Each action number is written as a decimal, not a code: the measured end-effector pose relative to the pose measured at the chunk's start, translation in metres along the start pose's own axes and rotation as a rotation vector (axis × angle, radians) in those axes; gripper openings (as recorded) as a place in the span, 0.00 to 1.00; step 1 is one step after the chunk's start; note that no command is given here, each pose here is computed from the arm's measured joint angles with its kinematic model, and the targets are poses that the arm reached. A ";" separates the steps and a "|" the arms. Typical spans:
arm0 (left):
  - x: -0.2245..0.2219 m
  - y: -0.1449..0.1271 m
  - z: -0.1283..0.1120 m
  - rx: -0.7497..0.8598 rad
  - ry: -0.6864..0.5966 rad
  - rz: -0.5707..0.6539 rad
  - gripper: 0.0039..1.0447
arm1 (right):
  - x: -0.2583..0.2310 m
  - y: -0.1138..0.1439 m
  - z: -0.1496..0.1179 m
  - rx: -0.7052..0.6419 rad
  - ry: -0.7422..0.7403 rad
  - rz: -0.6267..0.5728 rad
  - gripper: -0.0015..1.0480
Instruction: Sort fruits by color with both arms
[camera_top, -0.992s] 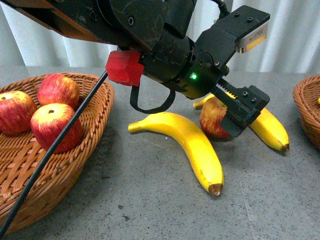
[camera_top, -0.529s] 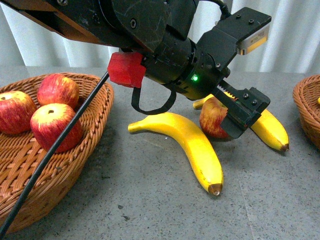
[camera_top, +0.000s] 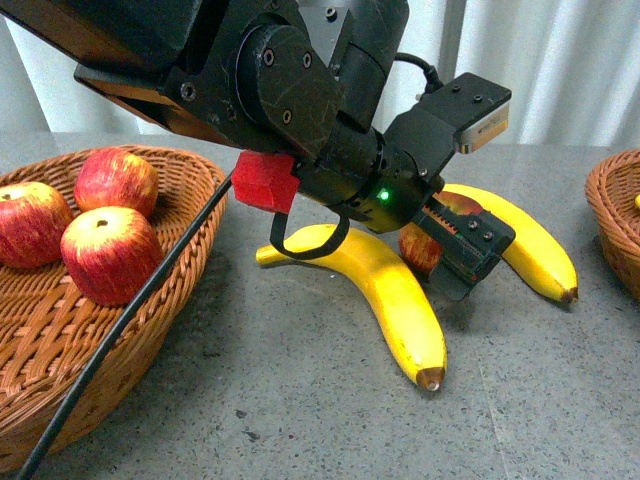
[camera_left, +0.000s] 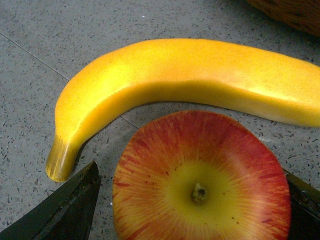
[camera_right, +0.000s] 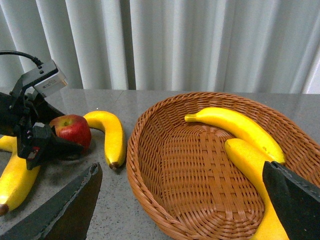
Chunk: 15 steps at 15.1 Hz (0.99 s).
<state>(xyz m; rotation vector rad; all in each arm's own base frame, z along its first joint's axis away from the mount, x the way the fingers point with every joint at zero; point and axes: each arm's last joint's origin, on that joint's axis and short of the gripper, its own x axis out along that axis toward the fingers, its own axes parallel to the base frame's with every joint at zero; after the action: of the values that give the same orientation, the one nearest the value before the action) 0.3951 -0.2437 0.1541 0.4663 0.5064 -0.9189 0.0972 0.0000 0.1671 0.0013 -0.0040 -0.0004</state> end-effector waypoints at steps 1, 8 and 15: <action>0.001 0.001 -0.001 -0.005 -0.002 -0.002 0.80 | 0.000 0.000 0.000 0.000 0.000 0.000 0.94; -0.037 0.011 0.034 -0.065 -0.047 0.215 0.65 | 0.000 0.000 0.000 0.000 0.000 0.000 0.94; -0.197 0.018 0.016 -0.325 -0.161 0.730 0.65 | 0.000 0.000 0.000 0.000 0.000 0.000 0.94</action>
<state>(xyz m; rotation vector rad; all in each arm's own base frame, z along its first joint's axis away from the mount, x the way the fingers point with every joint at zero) 0.3136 -0.1203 0.2864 0.2433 0.2917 -0.1615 0.0972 0.0000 0.1671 0.0013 -0.0040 -0.0004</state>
